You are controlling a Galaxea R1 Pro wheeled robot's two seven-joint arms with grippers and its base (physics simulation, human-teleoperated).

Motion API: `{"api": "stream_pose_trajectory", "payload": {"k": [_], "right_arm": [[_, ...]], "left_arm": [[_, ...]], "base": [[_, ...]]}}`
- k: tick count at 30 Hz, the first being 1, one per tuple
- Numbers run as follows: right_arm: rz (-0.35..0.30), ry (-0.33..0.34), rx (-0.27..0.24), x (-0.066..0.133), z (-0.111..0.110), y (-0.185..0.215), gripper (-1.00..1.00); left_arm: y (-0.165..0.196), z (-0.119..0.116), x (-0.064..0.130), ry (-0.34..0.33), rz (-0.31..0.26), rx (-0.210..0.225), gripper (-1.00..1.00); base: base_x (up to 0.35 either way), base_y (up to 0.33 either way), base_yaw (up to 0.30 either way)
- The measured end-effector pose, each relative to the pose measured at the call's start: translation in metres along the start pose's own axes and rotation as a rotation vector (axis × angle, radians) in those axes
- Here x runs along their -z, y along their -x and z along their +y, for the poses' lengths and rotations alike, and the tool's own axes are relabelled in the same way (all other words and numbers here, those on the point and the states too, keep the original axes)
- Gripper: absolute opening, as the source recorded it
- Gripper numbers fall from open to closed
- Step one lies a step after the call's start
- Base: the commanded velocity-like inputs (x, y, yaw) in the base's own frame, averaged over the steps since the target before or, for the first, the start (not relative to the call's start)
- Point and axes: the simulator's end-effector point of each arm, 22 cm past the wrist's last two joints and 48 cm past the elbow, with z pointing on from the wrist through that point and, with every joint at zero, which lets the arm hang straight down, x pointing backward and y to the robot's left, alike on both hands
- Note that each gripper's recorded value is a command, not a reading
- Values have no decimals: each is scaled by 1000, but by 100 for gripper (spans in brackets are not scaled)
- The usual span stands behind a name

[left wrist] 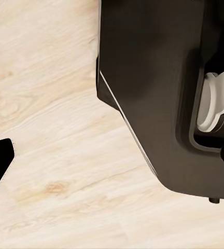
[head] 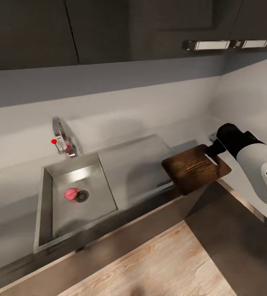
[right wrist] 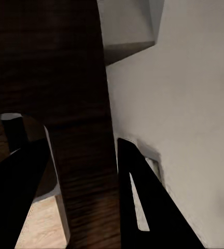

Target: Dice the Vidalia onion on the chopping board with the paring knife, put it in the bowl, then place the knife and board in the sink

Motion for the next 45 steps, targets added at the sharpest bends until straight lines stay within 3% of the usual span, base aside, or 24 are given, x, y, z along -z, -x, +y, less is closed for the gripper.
{"api": "stream_pose_trajectory", "payload": {"k": [6, 14, 27, 45], "right_arm": [[-7, 4, -3, 2, 1, 3, -100], [-20, 24, 9, 5, 18, 13, -100], [-20, 25, 12, 4, 19, 13, -100], [-6, 36, 17, -8, 27, 10, -100]], "left_arm": [[0, 0, 0, 0, -1, 0, 100], [0, 0, 0, 0, 0, 0, 100], [0, 0, 0, 0, 0, 0, 100], [-5, 0, 4, 1, 21, -1, 100]], "base": [[-5, 300, 0], [0, 301, 0], [-62, 301, 9], [-95, 301, 188]]}}
